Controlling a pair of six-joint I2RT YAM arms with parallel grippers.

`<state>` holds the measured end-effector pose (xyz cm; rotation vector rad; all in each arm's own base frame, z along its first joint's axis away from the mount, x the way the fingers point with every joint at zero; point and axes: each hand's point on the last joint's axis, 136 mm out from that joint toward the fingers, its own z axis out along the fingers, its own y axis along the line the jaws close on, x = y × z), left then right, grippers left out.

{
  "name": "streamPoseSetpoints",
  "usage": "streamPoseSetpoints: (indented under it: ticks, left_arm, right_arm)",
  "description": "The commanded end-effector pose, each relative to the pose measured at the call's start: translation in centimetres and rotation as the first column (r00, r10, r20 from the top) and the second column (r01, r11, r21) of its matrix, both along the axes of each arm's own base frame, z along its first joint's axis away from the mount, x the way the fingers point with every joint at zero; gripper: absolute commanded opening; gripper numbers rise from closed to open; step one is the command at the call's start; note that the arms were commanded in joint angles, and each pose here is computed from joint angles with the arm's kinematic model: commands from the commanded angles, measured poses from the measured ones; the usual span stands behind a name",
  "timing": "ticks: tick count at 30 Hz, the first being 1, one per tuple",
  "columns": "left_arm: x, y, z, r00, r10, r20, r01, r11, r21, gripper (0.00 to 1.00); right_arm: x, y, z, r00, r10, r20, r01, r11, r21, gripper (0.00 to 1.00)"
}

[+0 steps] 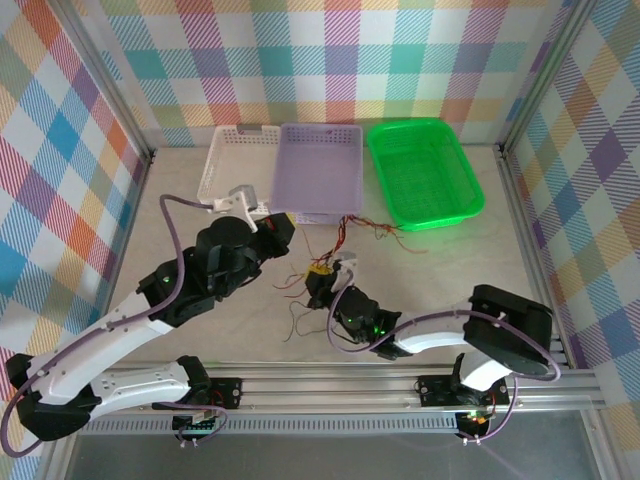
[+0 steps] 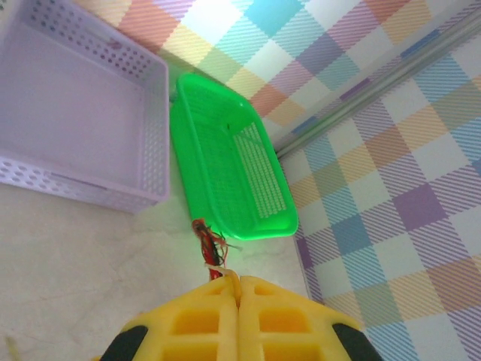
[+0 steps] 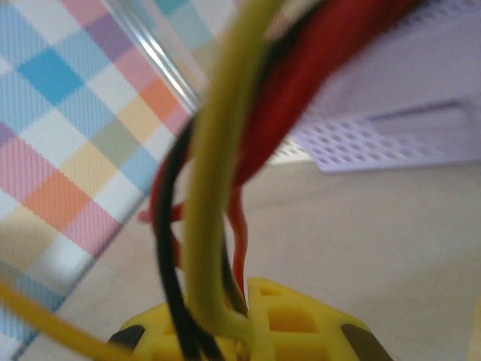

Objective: Untangle the cables

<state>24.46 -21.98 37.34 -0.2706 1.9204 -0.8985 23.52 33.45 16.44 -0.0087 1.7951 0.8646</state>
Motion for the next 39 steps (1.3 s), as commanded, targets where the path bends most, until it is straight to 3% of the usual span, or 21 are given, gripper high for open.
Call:
streamPoseSetpoints:
  ticks: [1, 7, 17, 24, 29, 34, 39]
  left_arm:
    - [0.0, 3.5, 3.7, 0.992, 0.074, 0.100, -0.076, 0.997, 0.025, 0.00]
    - [-0.1, 7.3, 5.0, 0.981, 0.135, 0.138, -0.149, 0.984, 0.093, 0.00]
    - [-1.2, 11.4, 8.0, 0.959, 0.180, 0.217, -0.223, 0.955, 0.194, 0.00]
    - [-2.3, 14.9, 9.9, 0.927, 0.254, 0.278, -0.329, 0.904, 0.272, 0.00]
    - [-3.1, 17.0, 11.2, 0.900, 0.299, 0.318, -0.396, 0.867, 0.303, 0.00]
    - [-2.9, 16.9, 11.5, 0.897, 0.297, 0.327, -0.401, 0.858, 0.320, 0.00]
    - [-2.6, 16.0, 12.3, 0.900, 0.272, 0.340, -0.376, 0.879, 0.293, 0.00]
  right_arm:
    - [0.7, -5.0, -4.6, 0.972, -0.151, -0.179, 0.145, 0.988, -0.048, 0.00]
    - [0.5, -11.4, -7.4, 0.911, -0.288, -0.296, 0.266, 0.957, -0.113, 0.00]
    - [-0.3, -19.9, -7.4, 0.821, -0.455, -0.346, 0.429, 0.890, -0.152, 0.00]
    - [-1.2, -25.7, -7.3, 0.731, -0.564, -0.383, 0.534, 0.823, -0.193, 0.00]
    - [-1.4, -26.8, -7.5, 0.713, -0.556, -0.427, 0.521, 0.828, -0.208, 0.00]
    - [-1.0, -26.3, -7.0, 0.729, -0.545, -0.415, 0.487, 0.838, -0.245, 0.00]
    - [-0.6, -25.5, -6.7, 0.754, -0.517, -0.405, 0.461, 0.856, -0.234, 0.00]
